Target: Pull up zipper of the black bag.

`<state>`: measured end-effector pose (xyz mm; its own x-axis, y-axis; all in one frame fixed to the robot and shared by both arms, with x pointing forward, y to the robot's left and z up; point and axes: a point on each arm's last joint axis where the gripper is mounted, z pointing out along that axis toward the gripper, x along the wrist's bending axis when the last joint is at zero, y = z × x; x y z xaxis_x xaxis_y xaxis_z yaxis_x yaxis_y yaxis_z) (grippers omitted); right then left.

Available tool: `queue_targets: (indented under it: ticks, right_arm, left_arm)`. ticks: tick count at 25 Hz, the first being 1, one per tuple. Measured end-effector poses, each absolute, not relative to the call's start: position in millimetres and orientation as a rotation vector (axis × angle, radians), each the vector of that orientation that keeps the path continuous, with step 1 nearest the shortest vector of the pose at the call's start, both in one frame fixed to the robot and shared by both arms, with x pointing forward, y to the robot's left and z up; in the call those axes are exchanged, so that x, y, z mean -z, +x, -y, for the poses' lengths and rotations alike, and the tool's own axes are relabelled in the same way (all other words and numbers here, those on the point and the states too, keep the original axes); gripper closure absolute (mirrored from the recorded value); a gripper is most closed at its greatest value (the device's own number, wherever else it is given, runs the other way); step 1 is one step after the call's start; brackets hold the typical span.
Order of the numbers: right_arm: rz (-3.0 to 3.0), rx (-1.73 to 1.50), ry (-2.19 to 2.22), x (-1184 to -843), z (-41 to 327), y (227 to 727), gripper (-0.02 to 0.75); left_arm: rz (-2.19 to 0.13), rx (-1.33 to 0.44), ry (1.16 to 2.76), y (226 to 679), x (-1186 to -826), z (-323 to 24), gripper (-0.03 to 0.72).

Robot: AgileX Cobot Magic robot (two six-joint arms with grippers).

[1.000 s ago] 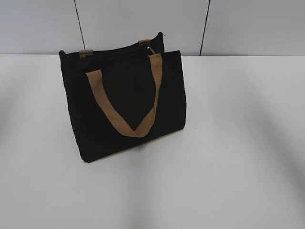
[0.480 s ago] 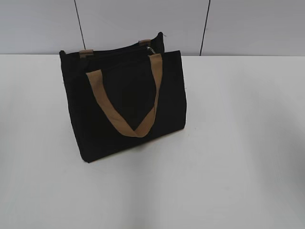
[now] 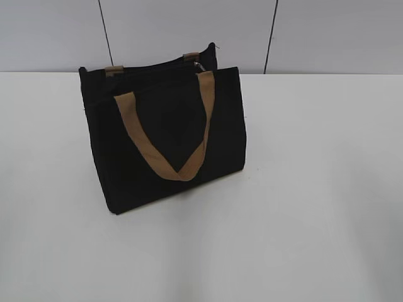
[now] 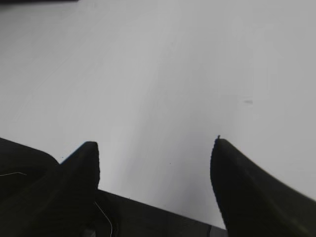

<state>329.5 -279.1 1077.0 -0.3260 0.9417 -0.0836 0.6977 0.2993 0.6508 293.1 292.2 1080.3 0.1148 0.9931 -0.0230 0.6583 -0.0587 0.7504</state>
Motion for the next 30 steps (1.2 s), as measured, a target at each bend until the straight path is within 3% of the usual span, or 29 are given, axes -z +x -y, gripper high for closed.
queue_targets:
  ticks: [7, 19, 30]
  right_arm:
    - [-2.128, -0.709, 1.474, -1043.4, 283.7, 300.3, 0.204]
    - [-1.988, -0.897, 1.37, -1041.6, 288.0, 256.1, 0.204]
    - [-1.85, -1.016, 1.326, -1041.8, 292.1, 233.4, 0.204]
  left_arm:
    - [-1.565, -0.75, 1.747, 272.7, -1067.7, -292.2, 0.177]
    - [-1.412, -0.918, 1.604, 229.0, -1064.1, -292.5, 0.177]
    - [-1.407, -0.927, 1.599, 227.1, -1063.8, -292.7, 0.177]
